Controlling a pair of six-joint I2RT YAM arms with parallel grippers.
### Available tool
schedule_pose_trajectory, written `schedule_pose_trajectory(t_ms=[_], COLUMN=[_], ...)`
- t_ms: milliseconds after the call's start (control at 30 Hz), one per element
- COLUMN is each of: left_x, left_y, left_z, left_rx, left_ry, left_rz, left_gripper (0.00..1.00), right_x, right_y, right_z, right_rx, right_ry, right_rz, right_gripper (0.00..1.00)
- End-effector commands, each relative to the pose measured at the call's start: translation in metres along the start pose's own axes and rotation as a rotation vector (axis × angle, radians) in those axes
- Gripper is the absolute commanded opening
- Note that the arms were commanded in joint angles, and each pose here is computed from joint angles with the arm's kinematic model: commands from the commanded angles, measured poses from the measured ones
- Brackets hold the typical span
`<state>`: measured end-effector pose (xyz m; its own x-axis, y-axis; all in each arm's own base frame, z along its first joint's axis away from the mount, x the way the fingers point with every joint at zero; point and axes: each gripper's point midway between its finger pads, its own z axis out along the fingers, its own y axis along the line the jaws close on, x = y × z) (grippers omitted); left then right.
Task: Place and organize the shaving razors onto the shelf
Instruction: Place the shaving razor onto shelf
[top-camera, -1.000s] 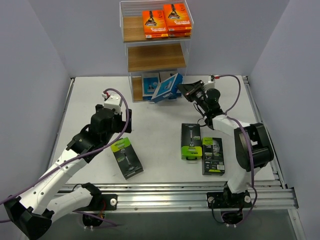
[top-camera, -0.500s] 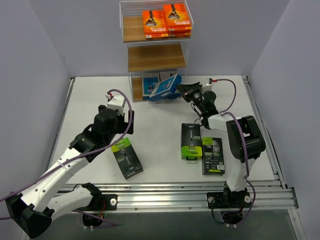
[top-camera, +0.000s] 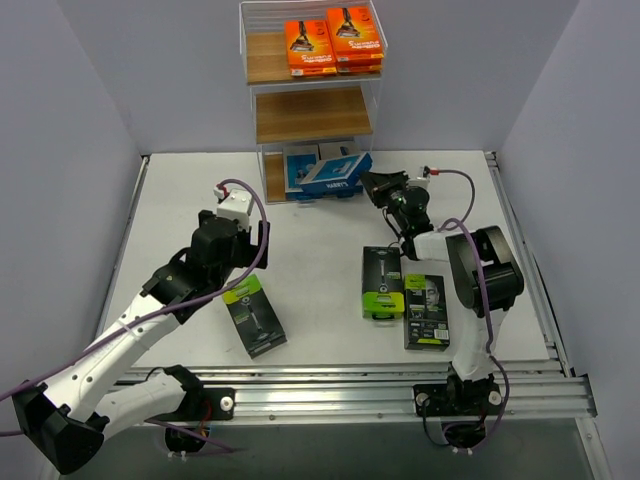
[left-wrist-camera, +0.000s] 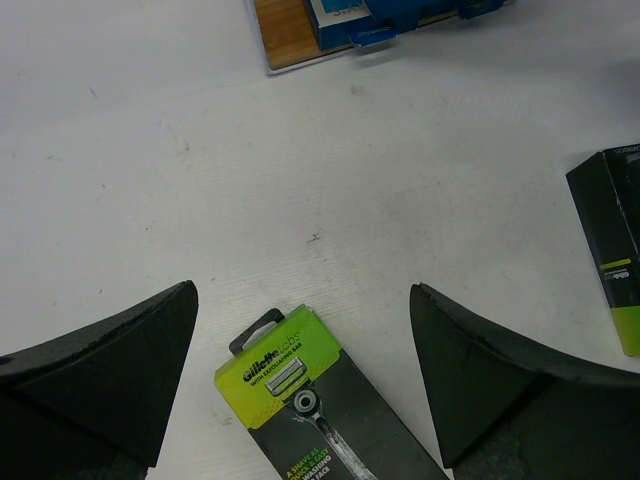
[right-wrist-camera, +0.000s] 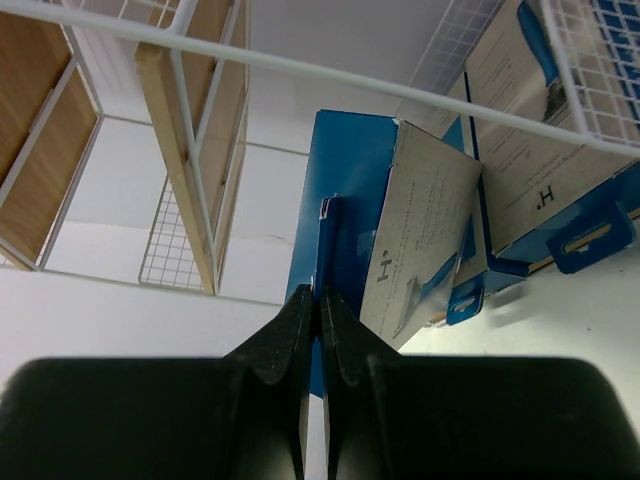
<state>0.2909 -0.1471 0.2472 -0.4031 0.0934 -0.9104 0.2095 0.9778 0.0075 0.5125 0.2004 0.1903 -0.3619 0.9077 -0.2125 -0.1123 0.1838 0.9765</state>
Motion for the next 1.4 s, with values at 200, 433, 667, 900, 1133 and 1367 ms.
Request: schedule_pose_trajectory(t_ms=[200, 433, 667, 900, 1133, 1367], left_x=[-0.012, -0.012, -0.017, -0.018, -0.019, -0.021], left_y=[0.0, 0.003, 0.012, 0.014, 0.011, 0.011], left_z=[-0.001, 0.0, -0.006, -0.007, -0.007, -0.01], left_rx=[-0.002, -0.021, -0.064, -0.07, -0.053, -0.05], left_ry=[-0.05, -0.048, -0.082, -0.089, -0.091, -0.099], left_rz=[0.001, -0.001, -0.022, -0.027, -0.029, -0.031], left_gripper=[0.96, 0.96, 0.96, 0.96, 0.96, 0.96], right_x=[-0.036, -0.016, 0.011, 0.019, 0.041, 0.062], right_y=[0.005, -0.015, -0.029, -0.048, -0.048, -0.048], right_z=[-0.015, -0.008, -0.001, -0.007, 0.019, 0.038], right_rx=[-0.032, 0.027, 0.084, 0.188, 0.185, 0.186], right_ry=[-0.249, -0.34, -0.405, -0.491, -0.425, -0.313], right_rz=[0.006, 0.048, 0.069, 0.076, 0.073, 0.033], right_gripper=[0.0, 0.0, 0.0, 0.0, 0.0, 0.05])
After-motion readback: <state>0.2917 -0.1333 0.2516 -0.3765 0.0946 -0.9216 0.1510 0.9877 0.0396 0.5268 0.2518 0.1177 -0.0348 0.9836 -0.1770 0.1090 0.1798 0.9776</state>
